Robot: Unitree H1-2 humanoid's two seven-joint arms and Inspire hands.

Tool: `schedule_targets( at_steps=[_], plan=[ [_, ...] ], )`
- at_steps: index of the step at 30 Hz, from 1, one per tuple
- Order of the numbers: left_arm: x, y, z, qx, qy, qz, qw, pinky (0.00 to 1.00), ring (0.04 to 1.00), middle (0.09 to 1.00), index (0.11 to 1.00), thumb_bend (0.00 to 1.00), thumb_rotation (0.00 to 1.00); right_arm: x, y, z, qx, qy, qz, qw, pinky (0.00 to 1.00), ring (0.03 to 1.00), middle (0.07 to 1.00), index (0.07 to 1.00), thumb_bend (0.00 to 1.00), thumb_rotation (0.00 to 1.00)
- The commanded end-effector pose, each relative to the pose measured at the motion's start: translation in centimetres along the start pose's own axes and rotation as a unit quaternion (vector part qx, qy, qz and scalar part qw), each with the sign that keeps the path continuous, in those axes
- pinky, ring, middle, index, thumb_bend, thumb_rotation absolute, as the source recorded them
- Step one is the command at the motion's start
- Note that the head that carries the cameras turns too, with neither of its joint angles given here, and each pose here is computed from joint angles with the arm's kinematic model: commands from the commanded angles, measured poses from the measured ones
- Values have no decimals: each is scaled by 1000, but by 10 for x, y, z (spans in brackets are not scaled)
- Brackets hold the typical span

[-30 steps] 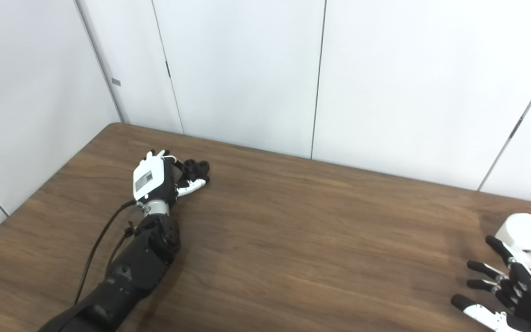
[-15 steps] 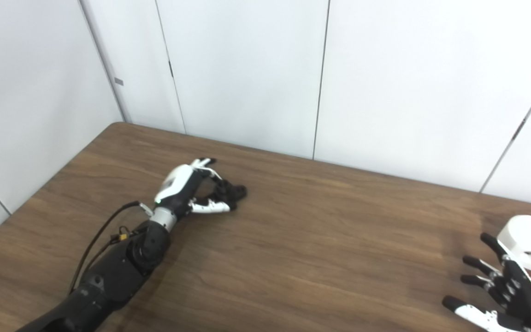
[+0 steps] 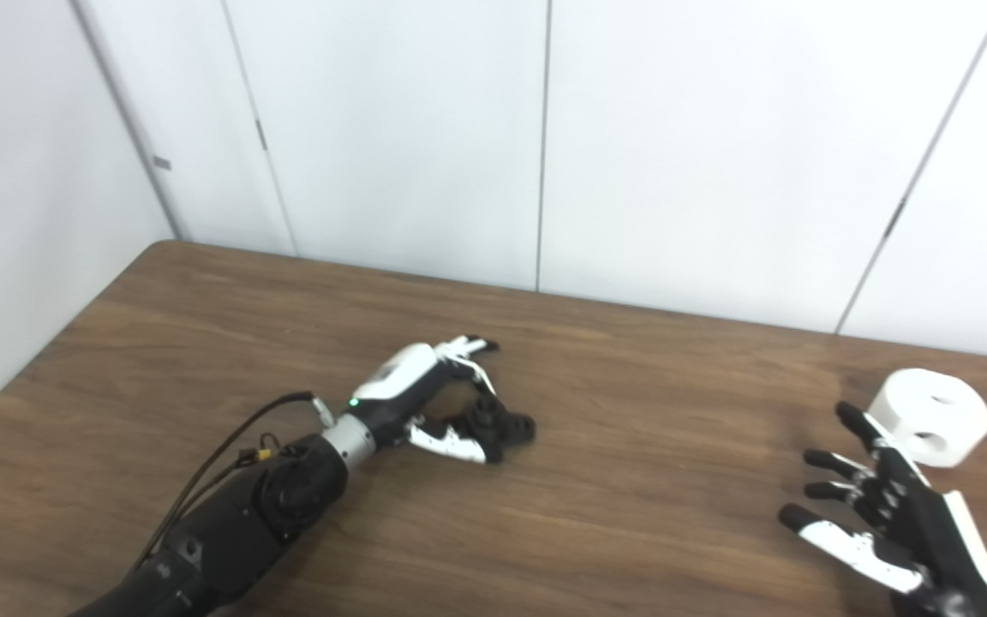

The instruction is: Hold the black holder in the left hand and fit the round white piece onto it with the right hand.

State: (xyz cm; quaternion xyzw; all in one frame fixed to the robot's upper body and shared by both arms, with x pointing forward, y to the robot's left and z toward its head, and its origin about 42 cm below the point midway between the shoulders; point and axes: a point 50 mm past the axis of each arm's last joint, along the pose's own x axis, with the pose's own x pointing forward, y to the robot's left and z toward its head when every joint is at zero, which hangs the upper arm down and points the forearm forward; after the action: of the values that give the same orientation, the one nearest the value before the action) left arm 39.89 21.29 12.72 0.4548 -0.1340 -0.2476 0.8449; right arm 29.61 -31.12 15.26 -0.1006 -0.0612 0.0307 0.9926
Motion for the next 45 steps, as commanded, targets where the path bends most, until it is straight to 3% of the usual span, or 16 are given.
schedule_targets(
  at_steps=[1, 13, 24, 30, 32, 35, 38, 41, 45],
  plan=[
    [7, -25, 19, 29, -42, -72, 996, 1000, 1000, 951, 481, 525, 70, 10, -3, 20, -9, -57, -3, 998, 602, 754, 947, 889, 830, 283],
    [24, -53, 52, 35, -99, -101, 989, 1000, 1000, 949, 480, 524, 74, 12, 6, 27, -20, -79, 5, 997, 592, 756, 974, 922, 793, 286],
    [27, -66, 60, 41, -90, -84, 992, 1000, 1000, 934, 479, 525, 68, 14, 12, 33, -27, -83, 7, 996, 602, 766, 970, 924, 796, 312],
    [25, -62, 57, 45, -88, -86, 991, 1000, 1000, 930, 479, 525, 68, 22, 2, 61, -80, -114, 8, 990, 633, 759, 943, 909, 836, 331],
    [23, -60, 53, 51, -86, -89, 991, 1000, 1000, 931, 480, 525, 68, 27, -7, 78, -144, -128, 7, 981, 615, 758, 936, 905, 821, 308],
    [20, -56, 45, 68, -83, -96, 990, 1000, 1000, 929, 480, 525, 68, 37, -20, 103, -269, -128, -15, 954, 584, 736, 898, 885, 763, 202],
    [16, -54, 38, 83, -76, -106, 988, 1000, 1000, 928, 480, 525, 68, 46, -26, 118, -328, -114, -29, 937, 567, 728, 868, 867, 773, 121],
    [12, -52, 30, 88, -67, -111, 988, 1000, 1000, 920, 480, 525, 66, 56, -33, 135, -398, -107, -36, 911, 599, 763, 875, 862, 782, 84],
    [7, -51, 23, 90, -69, -109, 988, 999, 1000, 917, 480, 525, 68, 68, -44, 157, -493, -83, -42, 865, 638, 802, 907, 873, 777, 197]
  ],
)
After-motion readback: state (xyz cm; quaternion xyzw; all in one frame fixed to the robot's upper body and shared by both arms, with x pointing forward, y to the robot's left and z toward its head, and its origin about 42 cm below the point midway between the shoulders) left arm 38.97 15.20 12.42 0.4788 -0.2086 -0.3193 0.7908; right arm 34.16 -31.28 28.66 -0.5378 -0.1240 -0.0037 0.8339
